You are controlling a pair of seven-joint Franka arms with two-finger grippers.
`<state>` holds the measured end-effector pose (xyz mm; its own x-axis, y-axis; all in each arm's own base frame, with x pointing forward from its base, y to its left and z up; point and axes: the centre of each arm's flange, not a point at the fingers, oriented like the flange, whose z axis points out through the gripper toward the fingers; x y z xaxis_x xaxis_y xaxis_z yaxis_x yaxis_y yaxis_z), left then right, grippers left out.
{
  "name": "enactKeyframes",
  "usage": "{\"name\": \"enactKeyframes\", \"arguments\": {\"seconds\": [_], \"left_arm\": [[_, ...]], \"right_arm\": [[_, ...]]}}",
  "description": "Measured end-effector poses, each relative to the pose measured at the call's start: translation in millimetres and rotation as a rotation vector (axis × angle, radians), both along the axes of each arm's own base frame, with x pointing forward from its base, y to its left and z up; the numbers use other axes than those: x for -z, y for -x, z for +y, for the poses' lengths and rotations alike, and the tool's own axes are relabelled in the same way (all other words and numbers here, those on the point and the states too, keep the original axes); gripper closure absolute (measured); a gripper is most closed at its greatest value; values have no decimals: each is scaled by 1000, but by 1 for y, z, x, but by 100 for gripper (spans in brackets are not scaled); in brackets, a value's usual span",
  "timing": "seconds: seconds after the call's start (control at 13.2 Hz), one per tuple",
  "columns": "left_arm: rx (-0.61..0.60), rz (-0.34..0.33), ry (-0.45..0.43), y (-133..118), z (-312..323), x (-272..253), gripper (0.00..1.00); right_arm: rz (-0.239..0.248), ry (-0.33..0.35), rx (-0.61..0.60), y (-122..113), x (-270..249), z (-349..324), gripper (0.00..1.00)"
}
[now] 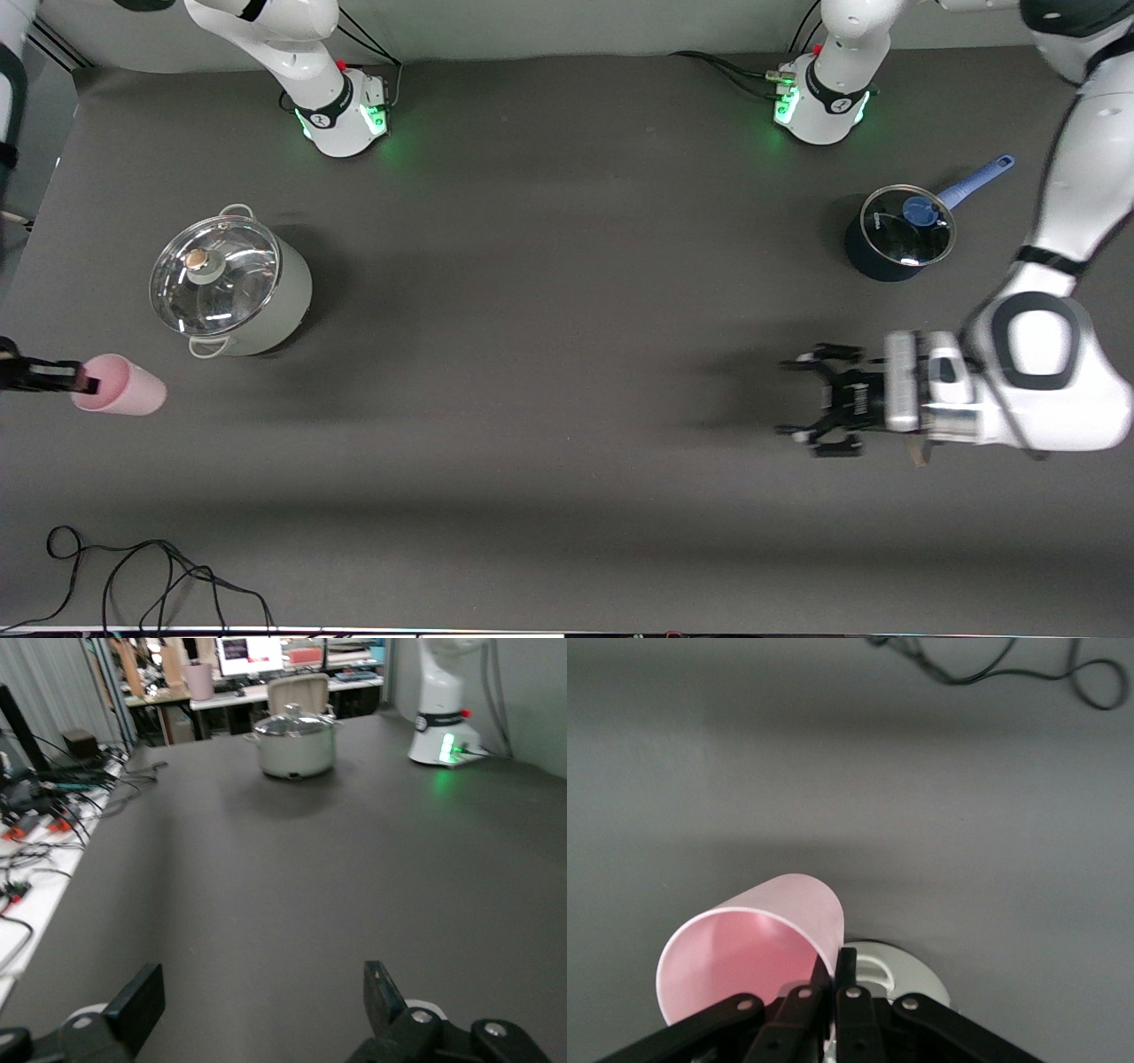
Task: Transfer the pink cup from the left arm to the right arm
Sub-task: 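Carry the cup away with the right gripper while the left gripper withdraws, then lower the pink cup onto the table and open the right gripper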
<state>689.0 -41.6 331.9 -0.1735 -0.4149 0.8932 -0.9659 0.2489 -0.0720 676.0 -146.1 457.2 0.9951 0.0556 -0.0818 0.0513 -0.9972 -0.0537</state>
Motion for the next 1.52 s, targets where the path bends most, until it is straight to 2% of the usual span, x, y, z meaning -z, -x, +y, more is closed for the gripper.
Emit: {"name": "enactKeyframes", "arguments": {"seconds": [0.23,0.46,0.68,0.83,1.14,1.37,1.44,1.52], "left_arm": [[17,103,-117,18,75,7,0],[4,221,-260,29,129,-9,0],[-37,286,-447,32,169,-47,0],[-79,318,-559,36,187,-68,0],[-203,313,-779,44,197,-131,0],[-305,241,-1028,58,168,-207,0],[-351,235,-1087,63,155,-227,0],[-407,241,-1130,67,146,-241,0]], "right_arm": [[40,24,-56,-17,71,-6,97],[40,41,-73,-32,136,-8,97],[47,47,-80,-38,188,-8,97],[54,47,-82,-38,204,-8,97],[45,50,-84,-40,212,-7,97],[49,49,-84,-40,216,-7,97],[52,48,-83,-39,218,-8,91],[53,48,-83,-39,219,-8,80]]}}
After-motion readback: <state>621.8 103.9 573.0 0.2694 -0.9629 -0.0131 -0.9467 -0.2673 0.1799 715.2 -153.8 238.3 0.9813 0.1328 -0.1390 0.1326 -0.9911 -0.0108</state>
